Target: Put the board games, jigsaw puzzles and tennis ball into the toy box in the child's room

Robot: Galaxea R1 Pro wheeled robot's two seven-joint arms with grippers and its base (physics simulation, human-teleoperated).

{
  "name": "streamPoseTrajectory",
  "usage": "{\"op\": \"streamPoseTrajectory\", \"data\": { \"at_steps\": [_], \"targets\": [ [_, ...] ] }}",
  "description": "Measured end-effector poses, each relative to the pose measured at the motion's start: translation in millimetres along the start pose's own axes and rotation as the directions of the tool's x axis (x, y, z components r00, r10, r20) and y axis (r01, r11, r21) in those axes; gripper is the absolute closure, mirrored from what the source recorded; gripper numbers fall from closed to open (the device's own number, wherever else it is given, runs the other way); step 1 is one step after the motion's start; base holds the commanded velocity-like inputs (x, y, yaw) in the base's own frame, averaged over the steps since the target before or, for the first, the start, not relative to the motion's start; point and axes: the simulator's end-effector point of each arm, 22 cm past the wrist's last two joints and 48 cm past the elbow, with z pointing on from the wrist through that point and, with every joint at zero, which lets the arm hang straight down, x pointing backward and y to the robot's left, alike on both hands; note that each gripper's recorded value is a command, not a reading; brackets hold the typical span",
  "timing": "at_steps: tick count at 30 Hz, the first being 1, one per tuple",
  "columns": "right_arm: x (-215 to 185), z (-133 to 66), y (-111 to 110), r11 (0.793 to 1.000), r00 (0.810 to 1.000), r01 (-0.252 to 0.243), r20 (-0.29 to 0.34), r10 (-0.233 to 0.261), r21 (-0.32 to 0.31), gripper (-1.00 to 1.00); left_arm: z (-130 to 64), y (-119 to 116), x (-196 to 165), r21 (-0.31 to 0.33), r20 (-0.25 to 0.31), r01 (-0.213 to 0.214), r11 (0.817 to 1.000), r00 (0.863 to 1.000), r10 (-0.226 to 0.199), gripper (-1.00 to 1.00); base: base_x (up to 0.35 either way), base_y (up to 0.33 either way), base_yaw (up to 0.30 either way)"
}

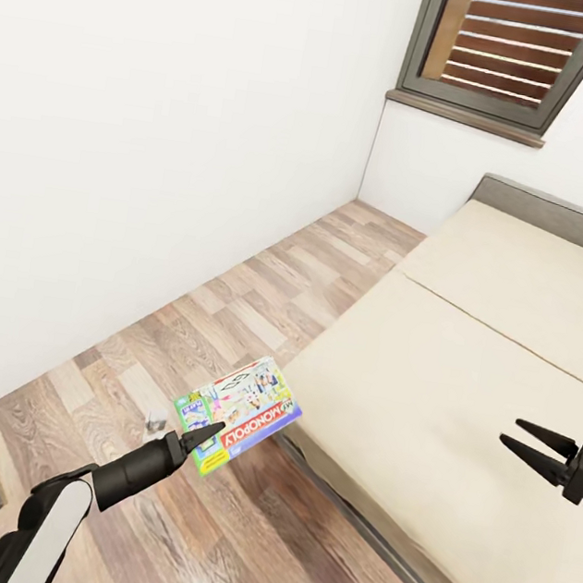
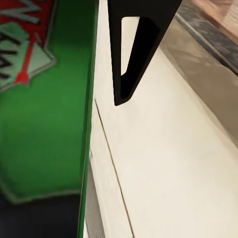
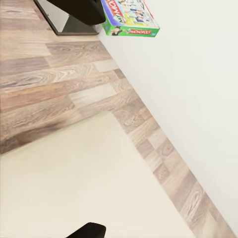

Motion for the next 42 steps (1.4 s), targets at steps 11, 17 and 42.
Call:
{"op": "streamPoseTrajectory", "data": {
  "at_steps": [11,17,42],
  "targets": [
    [-19,-7.5,14,1.0,1.0,-0.007,0.003,0.007,-0.01,-1.0,-5.9,-20,-19,0.003,0.082,-0.054,0.999,0.995,0.053,1.0,0.0,0.0,0.0],
    [-24,-5.6,27,0.999,1.0,-0.005,-0.012,0.005,-0.033,-1.0,-12.3,-29,-30,0.001,0.126,-0.067,0.998,0.99,0.066,1.0,0.0,0.0,0.0],
    [-59,-19.3,64,0.997,1.0,0.017,-0.009,-0.018,-0.072,-1.0,-27.2,-81,-47,0.03,0.157,-0.093,0.995,0.984,0.087,1.0,0.0,0.0,-0.002]
  ]
}}
